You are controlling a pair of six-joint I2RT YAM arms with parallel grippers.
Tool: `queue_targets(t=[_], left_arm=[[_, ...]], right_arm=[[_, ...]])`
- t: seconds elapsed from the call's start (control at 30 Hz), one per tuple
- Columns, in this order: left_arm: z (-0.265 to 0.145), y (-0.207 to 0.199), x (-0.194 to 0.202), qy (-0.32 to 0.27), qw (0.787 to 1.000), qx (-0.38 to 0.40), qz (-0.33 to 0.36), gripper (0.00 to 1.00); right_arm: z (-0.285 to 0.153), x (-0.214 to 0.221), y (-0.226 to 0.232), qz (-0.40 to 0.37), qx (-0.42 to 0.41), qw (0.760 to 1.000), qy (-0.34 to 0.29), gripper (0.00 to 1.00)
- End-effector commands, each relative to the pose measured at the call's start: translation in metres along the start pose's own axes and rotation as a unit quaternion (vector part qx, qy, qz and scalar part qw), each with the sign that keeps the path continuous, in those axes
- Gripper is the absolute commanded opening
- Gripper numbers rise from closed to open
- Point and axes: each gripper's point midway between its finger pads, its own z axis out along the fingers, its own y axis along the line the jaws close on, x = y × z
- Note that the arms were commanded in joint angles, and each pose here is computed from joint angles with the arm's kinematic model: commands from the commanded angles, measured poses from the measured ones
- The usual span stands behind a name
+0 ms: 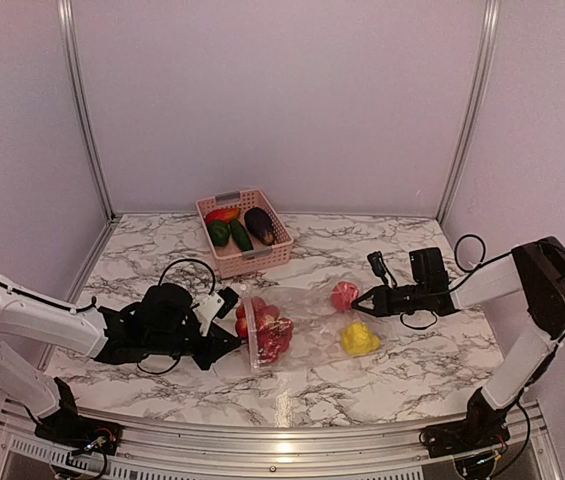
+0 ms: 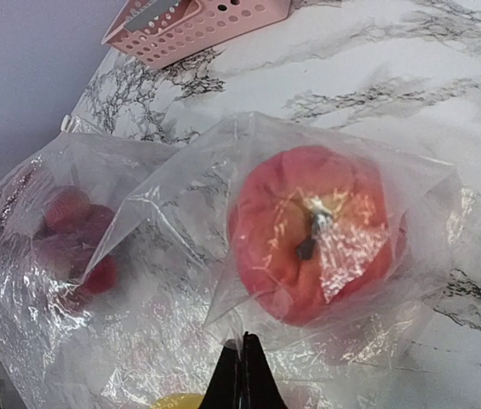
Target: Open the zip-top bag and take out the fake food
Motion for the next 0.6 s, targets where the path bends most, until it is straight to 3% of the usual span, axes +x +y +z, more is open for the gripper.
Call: queue_targets(t=[0.0,0.57], left_arm=[[-0.031,0.001,-0.008,-0.036,0.999,-0.012,-0.039,0.00],[-0.120,0.039,-0.066,-0.162,0.977,-0.089,-0.108,0.00]], right_arm=[[-0.005,-0.001,-0.003,-0.002,0.005,1.000,-0.003,0.00],[-0.003,0.002,-0.003,0.000,0.000,1.000,-0.001,0.00]])
